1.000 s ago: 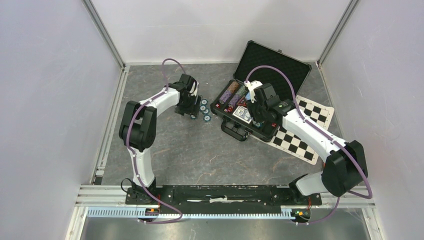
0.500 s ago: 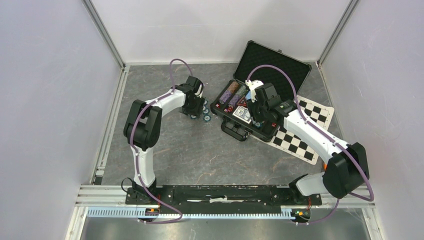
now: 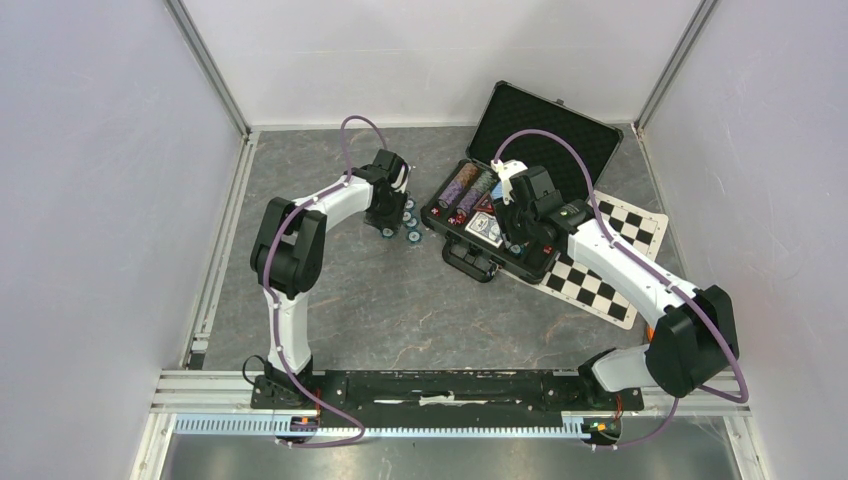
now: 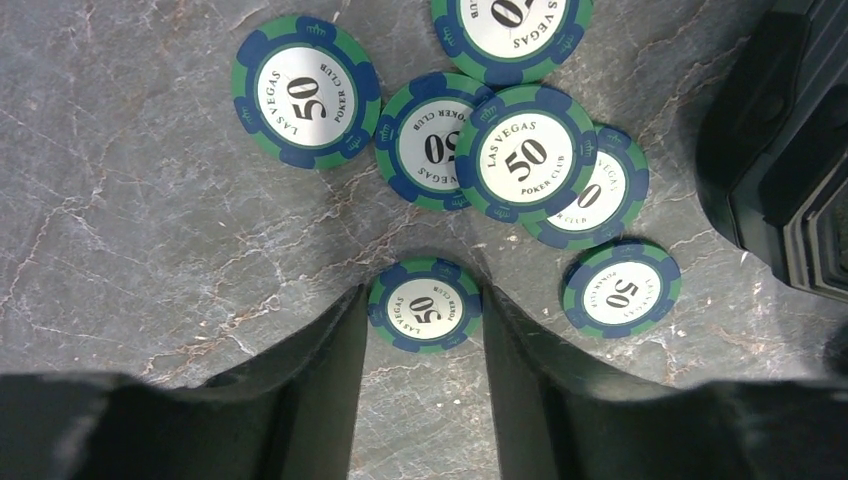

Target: Pack up texas hold em set

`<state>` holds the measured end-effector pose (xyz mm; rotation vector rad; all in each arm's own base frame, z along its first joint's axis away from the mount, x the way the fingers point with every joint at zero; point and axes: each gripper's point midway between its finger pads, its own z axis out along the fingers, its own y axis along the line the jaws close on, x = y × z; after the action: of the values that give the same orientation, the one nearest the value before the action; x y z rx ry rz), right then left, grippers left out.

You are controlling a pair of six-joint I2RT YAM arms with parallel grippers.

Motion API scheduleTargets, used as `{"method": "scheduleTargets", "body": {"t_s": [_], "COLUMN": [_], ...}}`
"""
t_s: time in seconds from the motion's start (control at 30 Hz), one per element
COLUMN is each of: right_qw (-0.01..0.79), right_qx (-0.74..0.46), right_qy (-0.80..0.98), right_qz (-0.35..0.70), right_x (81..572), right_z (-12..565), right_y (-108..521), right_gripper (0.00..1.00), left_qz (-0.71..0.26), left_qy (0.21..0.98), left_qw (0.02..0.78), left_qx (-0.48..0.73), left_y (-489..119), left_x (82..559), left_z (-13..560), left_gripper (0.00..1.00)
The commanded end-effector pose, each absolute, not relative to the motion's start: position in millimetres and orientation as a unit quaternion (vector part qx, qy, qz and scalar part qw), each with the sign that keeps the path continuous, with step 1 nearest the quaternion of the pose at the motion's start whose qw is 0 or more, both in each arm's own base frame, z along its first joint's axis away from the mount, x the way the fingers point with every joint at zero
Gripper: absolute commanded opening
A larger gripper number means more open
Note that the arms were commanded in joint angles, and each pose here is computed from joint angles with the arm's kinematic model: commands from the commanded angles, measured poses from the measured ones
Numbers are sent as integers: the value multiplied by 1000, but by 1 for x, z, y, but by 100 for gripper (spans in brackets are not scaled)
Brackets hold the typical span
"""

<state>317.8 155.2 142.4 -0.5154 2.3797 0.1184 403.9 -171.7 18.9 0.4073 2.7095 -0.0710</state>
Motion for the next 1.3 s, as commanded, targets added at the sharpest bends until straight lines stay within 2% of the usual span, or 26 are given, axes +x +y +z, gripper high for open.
{"method": "scheduleTargets", "body": {"t_s": [0.0,0.07,0.13,0.3,0.77,0.9,1.17,1.27], "right_qw": [383,382,380,383,386,387,386,386], "right_qx": [-189,-189,-189,-187,-184,-182,-183,-182], "right_qy": [901,902,902,901,900,900,900,900], "right_qz": [71,73,74,76,82,82,86,86], "right_x": [329,329,329,328,327,327,326,326], "right_z": [174,173,172,173,176,178,177,177], "right_y": [166,167,167,168,169,168,169,169], "right_gripper": [47,47,48,47,47,47,46,46], "left_qz": [-9,-7,-7,-3,0,1,1,-2], "left_qy": [973,973,972,973,974,975,973,972], "left_qw": [184,183,183,167,155,153,163,169], "left_qx": [141,143,148,158,167,163,162,161], "left_y": [-160,-159,-159,-158,-160,-159,-162,-163], "left_x": [393,392,392,390,395,394,399,403], "left_z": [22,25,27,22,8,6,8,9], "left_gripper": [58,70,75,64,61,56,55,48]}}
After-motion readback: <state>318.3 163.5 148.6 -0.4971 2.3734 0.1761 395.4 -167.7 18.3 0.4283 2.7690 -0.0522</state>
